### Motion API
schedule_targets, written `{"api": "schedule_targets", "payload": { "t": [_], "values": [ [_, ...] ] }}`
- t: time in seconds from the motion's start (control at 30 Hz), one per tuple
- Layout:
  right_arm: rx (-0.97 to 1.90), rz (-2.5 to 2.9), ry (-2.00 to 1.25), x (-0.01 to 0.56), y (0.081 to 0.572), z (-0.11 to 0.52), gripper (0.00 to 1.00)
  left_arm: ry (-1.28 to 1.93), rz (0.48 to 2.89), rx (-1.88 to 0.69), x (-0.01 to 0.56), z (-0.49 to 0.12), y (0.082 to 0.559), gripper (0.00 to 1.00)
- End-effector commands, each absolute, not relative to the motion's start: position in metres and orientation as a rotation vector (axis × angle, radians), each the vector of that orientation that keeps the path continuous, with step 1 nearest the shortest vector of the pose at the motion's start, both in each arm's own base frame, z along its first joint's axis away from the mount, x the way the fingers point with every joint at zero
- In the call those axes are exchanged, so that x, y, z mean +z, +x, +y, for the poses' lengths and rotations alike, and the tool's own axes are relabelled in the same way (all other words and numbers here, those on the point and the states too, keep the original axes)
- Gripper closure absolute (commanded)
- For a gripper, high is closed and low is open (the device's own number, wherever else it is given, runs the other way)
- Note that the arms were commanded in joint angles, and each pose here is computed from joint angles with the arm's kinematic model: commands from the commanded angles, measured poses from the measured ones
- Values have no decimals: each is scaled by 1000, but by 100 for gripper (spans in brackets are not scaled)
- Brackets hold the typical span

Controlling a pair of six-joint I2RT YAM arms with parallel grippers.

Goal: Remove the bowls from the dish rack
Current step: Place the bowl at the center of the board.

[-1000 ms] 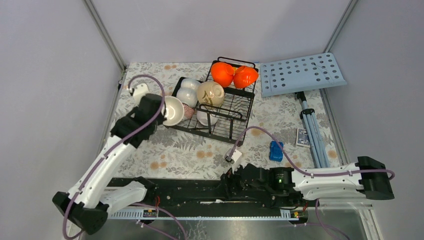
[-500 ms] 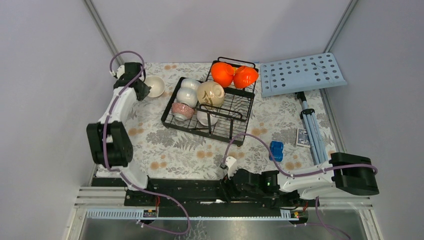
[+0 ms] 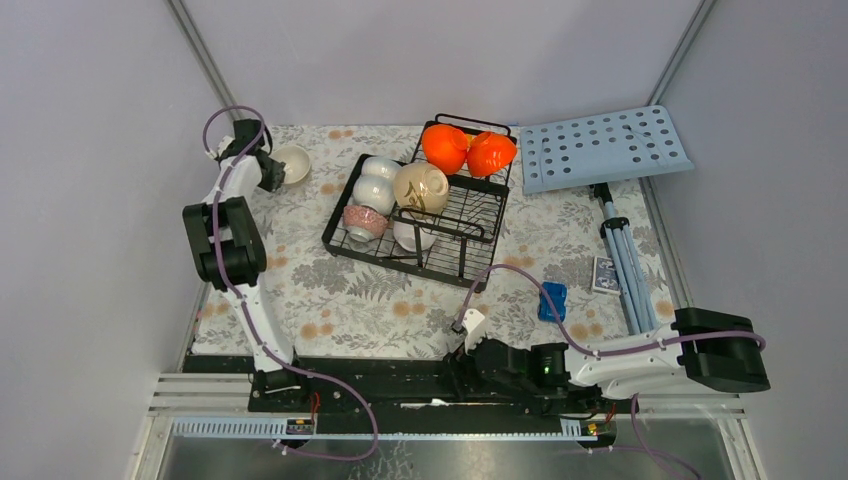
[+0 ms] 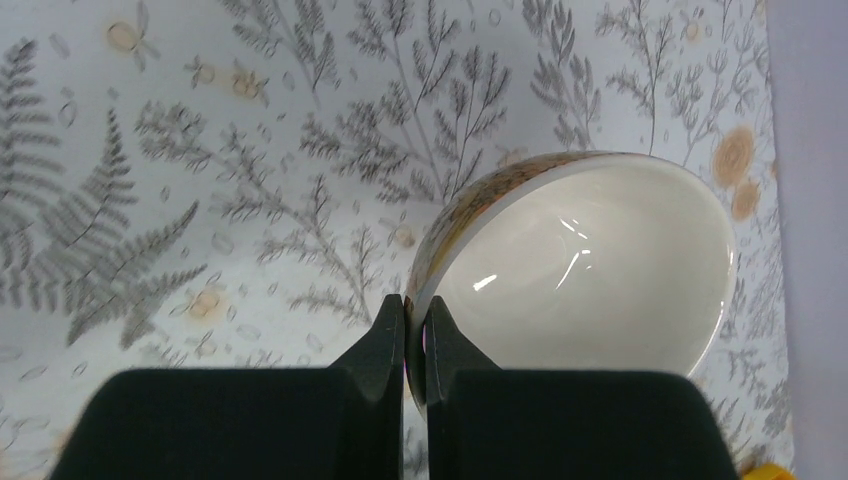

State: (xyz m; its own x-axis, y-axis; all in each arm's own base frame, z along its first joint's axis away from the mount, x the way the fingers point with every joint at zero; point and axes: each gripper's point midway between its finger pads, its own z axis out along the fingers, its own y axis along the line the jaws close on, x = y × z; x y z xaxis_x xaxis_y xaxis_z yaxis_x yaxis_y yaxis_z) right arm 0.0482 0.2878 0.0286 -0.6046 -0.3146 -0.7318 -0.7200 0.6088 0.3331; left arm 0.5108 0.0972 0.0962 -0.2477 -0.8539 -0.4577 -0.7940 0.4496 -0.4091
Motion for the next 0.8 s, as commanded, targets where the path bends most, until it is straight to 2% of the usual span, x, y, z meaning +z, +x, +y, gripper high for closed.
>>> {"api": "schedule_targets", "payload": {
  "t": [0.0,0.33,0.63,0.67,0.77],
  "values": [
    [807,2183,-736,32,57,282,22,-1379,1936,-182,128,108,555,100],
    [770,2200,-712,28,60,280,22,-1500,1986,-122,87,112,560,100],
    [763,2193,-702,29,63,277,21,-1531,1990,-51,75,118,551,100],
    [762,2193,-701,30,63,278,21,-1530,1991,-51,75,118,551,98],
    [757,2192,-702,30,63,278,21,-1518,1999,-74,76,115,554,84]
  ]
}}
